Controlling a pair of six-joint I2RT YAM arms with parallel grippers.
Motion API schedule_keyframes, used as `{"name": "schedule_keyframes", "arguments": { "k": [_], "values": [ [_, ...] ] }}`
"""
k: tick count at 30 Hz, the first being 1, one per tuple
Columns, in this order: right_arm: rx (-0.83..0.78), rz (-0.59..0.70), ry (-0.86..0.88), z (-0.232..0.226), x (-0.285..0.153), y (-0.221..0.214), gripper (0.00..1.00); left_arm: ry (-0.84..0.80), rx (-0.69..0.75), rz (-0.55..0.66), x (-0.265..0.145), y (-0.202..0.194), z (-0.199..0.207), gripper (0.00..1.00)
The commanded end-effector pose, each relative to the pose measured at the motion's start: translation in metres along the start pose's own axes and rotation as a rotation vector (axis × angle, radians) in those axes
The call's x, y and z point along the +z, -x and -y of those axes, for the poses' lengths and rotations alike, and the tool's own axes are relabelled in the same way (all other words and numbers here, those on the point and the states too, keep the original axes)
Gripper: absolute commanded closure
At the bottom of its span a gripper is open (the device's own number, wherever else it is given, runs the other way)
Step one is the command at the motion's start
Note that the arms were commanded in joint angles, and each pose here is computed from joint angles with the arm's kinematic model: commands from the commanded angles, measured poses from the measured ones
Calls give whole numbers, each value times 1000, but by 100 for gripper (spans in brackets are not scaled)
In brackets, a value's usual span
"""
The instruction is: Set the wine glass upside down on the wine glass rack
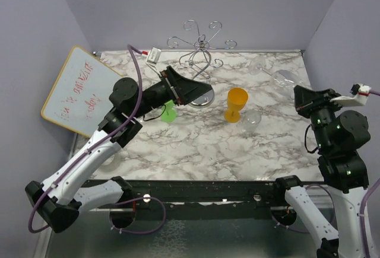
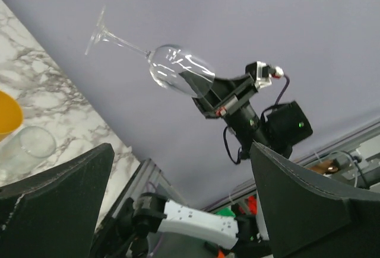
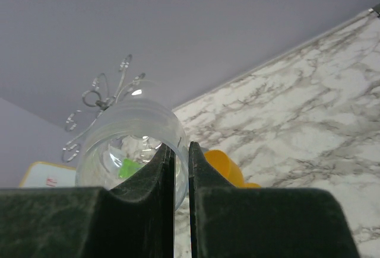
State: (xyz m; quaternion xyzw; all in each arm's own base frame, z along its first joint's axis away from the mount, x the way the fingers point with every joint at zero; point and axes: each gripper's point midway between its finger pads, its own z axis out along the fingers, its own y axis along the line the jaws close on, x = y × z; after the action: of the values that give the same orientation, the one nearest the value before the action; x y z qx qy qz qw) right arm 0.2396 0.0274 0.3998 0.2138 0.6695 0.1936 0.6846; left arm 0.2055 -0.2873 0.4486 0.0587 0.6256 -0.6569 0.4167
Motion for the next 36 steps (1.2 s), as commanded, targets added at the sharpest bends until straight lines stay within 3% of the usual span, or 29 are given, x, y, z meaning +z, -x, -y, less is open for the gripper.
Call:
{"name": "schedule_keyframes", "arguments": {
  "k": [1, 7, 16, 25, 27, 31, 36],
  "values": [
    [157, 173, 193, -41, -32, 50, 99, -14, -84, 168, 31, 22, 26, 2],
    [256, 271, 337, -63, -63, 76, 99, 10, -185, 228, 77, 15, 38, 1],
    [334, 263, 464, -84, -73, 80, 99, -107, -151, 247, 133, 15, 93, 1],
    [455, 258, 525, -94, -74, 85, 99, -2, -158, 442, 154, 11, 95, 3],
    [449, 250, 556, -100, -78, 86, 99, 9, -176, 479, 157, 15, 93, 8],
    [453, 251, 568, -102, -82, 88, 99, -22, -140, 535, 162, 30, 106, 30],
    [472, 231, 580, -104, -83, 85, 99, -37, -126, 587, 161, 45, 116, 43]
  ]
}}
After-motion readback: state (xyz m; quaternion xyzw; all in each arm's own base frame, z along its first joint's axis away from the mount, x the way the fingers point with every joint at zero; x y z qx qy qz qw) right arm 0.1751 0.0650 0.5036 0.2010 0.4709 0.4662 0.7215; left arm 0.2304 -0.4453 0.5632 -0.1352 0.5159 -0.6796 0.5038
